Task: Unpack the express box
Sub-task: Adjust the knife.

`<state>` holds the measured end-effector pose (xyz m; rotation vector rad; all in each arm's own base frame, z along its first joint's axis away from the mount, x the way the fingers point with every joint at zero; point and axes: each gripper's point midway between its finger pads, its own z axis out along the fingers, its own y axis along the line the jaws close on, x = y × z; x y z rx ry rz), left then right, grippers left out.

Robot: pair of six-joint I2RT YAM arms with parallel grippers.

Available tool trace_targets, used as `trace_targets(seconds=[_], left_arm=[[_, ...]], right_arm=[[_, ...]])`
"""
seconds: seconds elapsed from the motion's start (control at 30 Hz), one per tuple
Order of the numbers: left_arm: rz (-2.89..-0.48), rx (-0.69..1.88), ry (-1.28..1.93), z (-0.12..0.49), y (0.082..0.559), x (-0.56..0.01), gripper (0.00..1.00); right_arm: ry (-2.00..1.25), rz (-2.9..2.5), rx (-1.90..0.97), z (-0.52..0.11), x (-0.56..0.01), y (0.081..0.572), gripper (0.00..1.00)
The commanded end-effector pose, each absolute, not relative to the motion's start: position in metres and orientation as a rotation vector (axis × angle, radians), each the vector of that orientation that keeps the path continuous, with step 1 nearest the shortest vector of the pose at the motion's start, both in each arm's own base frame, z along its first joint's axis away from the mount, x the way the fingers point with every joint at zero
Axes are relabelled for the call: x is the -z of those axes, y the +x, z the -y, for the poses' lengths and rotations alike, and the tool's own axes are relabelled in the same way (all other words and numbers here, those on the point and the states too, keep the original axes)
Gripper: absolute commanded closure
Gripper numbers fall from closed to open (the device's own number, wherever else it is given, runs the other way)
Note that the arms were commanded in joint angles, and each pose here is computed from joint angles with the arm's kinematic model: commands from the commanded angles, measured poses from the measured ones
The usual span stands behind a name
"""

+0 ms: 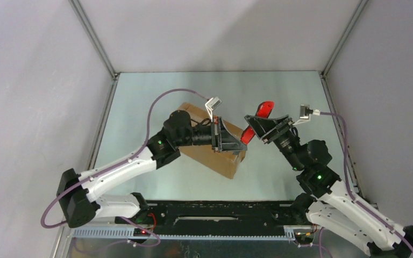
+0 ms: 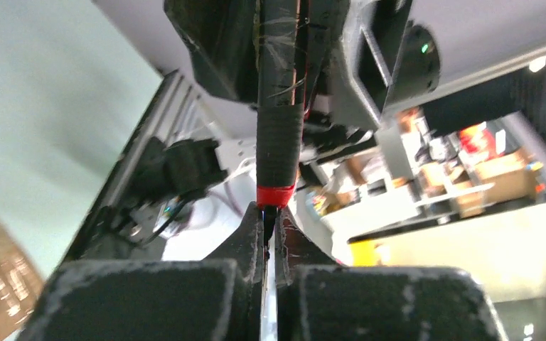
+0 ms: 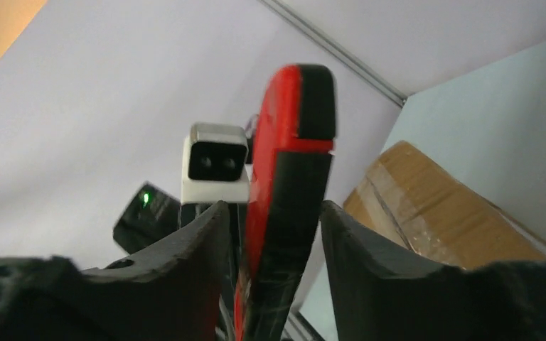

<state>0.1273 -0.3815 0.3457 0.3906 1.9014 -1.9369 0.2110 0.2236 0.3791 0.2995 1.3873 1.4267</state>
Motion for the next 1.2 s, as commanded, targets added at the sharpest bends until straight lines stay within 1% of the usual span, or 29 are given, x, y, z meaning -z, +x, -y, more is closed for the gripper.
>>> trace_targets(seconds=[0.0, 0.03, 0.17, 0.2, 0.23, 0.3, 0.37, 0.47, 0.5, 0.57, 0.63, 0.73, 0.77, 0.8, 0.83, 0.87, 0.9, 1.03, 1.07, 1.1, 1.17], left_arm=[[-1.933, 1.804, 0.758, 0.356, 0.102, -0.346, 1.0], [-1.948, 1.783, 0.785, 0.354, 0.1, -0.342, 1.0], [-1.979, 1.768, 0.86, 0.352, 0.096, -0.334, 1.0], [-1.98, 1.773, 0.868, 0.351, 0.095, -0.334, 1.0], [-1.971, 1.783, 0.879, 0.352, 0.094, -0.335, 1.0], [-1.969, 1.802, 0.9, 0.352, 0.092, -0.337, 1.0], [-1.964, 1.824, 0.925, 0.353, 0.089, -0.337, 1.0], [-1.953, 1.843, 0.953, 0.353, 0.085, -0.34, 1.0], [-1.957, 1.842, 0.954, 0.353, 0.086, -0.34, 1.0], [-1.964, 1.839, 0.964, 0.353, 0.086, -0.339, 1.0], [-1.96, 1.851, 0.974, 0.354, 0.085, -0.34, 1.0], [-1.962, 1.86, 0.971, 0.355, 0.087, -0.341, 1.0], [-1.962, 1.864, 0.972, 0.354, 0.087, -0.341, 1.0], [-1.965, 1.862, 0.971, 0.355, 0.087, -0.341, 1.0], [-1.966, 1.863, 0.977, 0.355, 0.087, -0.341, 1.0], [-1.972, 1.853, 0.979, 0.355, 0.088, -0.339, 1.0], [-1.988, 1.821, 0.98, 0.355, 0.09, -0.337, 0.93], [-2.067, 1.522, 0.964, 0.346, 0.117, -0.324, 0.28], [-2.076, 1.441, 0.97, 0.343, 0.125, -0.323, 0.16], [-2.093, 1.339, 0.986, 0.338, 0.134, -0.319, 0.12], [-2.131, 1.123, 1.041, 0.328, 0.154, -0.311, 0.09]], right_arm=[[0.116, -1.507, -1.555, -0.232, -0.366, 0.173, 0.38], [0.092, -1.52, -1.567, -0.231, -0.365, 0.167, 0.34], [0.031, -1.528, -1.604, -0.229, -0.363, 0.151, 0.34], [0.008, -1.535, -1.618, -0.231, -0.362, 0.148, 0.36], [-0.019, -1.538, -1.635, -0.235, -0.362, 0.145, 0.41], [-0.04, -1.553, -1.645, -0.238, -0.36, 0.143, 0.43], [-0.068, -1.57, -1.655, -0.242, -0.356, 0.141, 0.49], [-0.101, -1.591, -1.652, -0.246, -0.35, 0.14, 0.52], [-0.114, -1.594, -1.656, -0.248, -0.349, 0.139, 0.56], [-0.133, -1.604, -1.665, -0.25, -0.347, 0.138, 0.59], [-0.152, -1.618, -1.672, -0.253, -0.345, 0.136, 0.67], [-0.174, -1.629, -1.67, -0.252, -0.341, 0.133, 0.69], [-0.175, -1.63, -1.667, -0.251, -0.34, 0.132, 0.72], [-0.171, -1.629, -1.664, -0.25, -0.34, 0.131, 0.84], [-0.16, -1.634, -1.659, -0.249, -0.339, 0.132, 0.99], [-0.133, -1.64, -1.65, -0.247, -0.337, 0.134, 1.0], [-0.09, -1.649, -1.637, -0.243, -0.334, 0.137, 1.0], [0.167, -1.641, -1.543, -0.217, -0.315, 0.156, 1.0], [0.237, -1.639, -1.518, -0.209, -0.308, 0.16, 1.0], [0.31, -1.65, -1.485, -0.2, -0.299, 0.165, 1.0], [0.47, -1.651, -1.42, -0.181, -0.283, 0.174, 1.0]])
